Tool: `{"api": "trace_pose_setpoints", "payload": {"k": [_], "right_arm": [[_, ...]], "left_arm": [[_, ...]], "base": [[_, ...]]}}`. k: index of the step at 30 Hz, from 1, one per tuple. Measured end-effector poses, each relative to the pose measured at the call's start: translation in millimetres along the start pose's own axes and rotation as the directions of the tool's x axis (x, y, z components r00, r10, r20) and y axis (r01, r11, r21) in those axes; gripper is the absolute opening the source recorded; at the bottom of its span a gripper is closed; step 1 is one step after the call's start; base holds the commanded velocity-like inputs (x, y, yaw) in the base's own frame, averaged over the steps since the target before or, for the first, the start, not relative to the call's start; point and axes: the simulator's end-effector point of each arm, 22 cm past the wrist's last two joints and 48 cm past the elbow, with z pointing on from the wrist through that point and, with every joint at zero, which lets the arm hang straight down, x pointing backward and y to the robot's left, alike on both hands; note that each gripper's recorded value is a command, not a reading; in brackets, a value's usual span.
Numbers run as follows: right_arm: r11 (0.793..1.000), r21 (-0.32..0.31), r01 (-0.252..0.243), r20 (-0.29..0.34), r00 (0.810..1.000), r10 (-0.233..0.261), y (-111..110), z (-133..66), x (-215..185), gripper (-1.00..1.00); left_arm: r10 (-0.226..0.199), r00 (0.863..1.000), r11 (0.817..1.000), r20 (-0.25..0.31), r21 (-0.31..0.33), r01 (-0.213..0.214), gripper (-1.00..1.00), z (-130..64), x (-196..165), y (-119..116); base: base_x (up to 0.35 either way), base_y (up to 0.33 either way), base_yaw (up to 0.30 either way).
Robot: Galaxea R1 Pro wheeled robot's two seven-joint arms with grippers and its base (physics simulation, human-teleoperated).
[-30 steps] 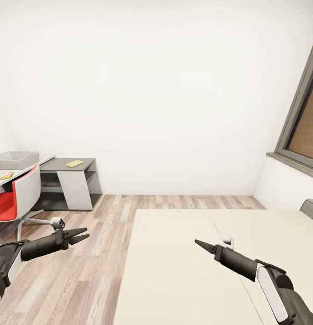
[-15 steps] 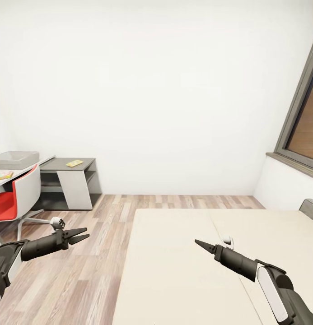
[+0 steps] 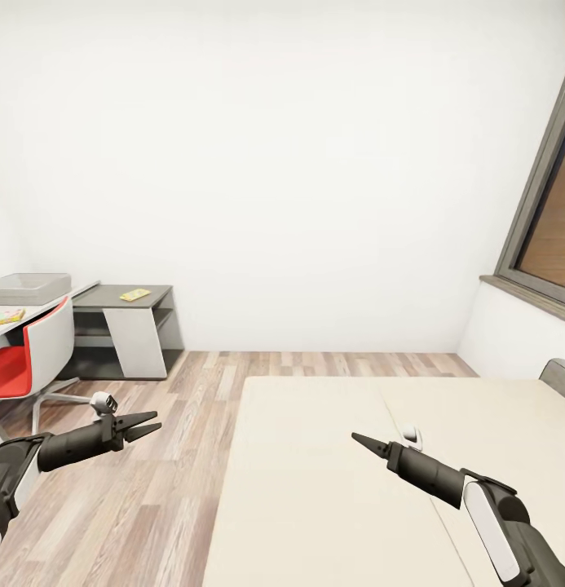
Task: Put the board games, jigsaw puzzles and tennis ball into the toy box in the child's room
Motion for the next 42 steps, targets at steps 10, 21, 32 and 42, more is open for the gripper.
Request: {"api": "trace_pose_setpoints", "payload": {"k": [10,21,32,42], "right_arm": [[1.0,0.0,0.0,0.0,1.0,0.0,-0.2,-0.3,-0.2,1.0],[1.0,0.002,0.001,-0.001,1.0,-0.001,-0.3,-0.5,-0.4,1.0],[1.0,0.001,0.0,0.0,1.0,0.0,-0.1,-0.7,-0.6,1.0],[1.0,0.001,0.001,-0.002,1.0,-0.001,0.0,-0.3,-0.2,1.0]], "left_arm": [[0.001,1.0,1.0,0.0,0.0,-0.001,1.0,-0.1,0.0,0.0],[0.0,1.0,1.0,0.0,0.0,0.0,1.0,0.0,0.0,0.0],[0.0,1.0,1.0,0.0,0.0,0.0,1.0,0.1,0.1,0.1],[0.0,1.0,1.0,0.0,0.0,0.0,1.0,0.0,0.0,0.0]], "base": [[0.0,-0.007,0.0],[0.0,-0.174,0.0],[0.0,-0.214,-0.063],[0.0,-0.216,-0.011]]}}
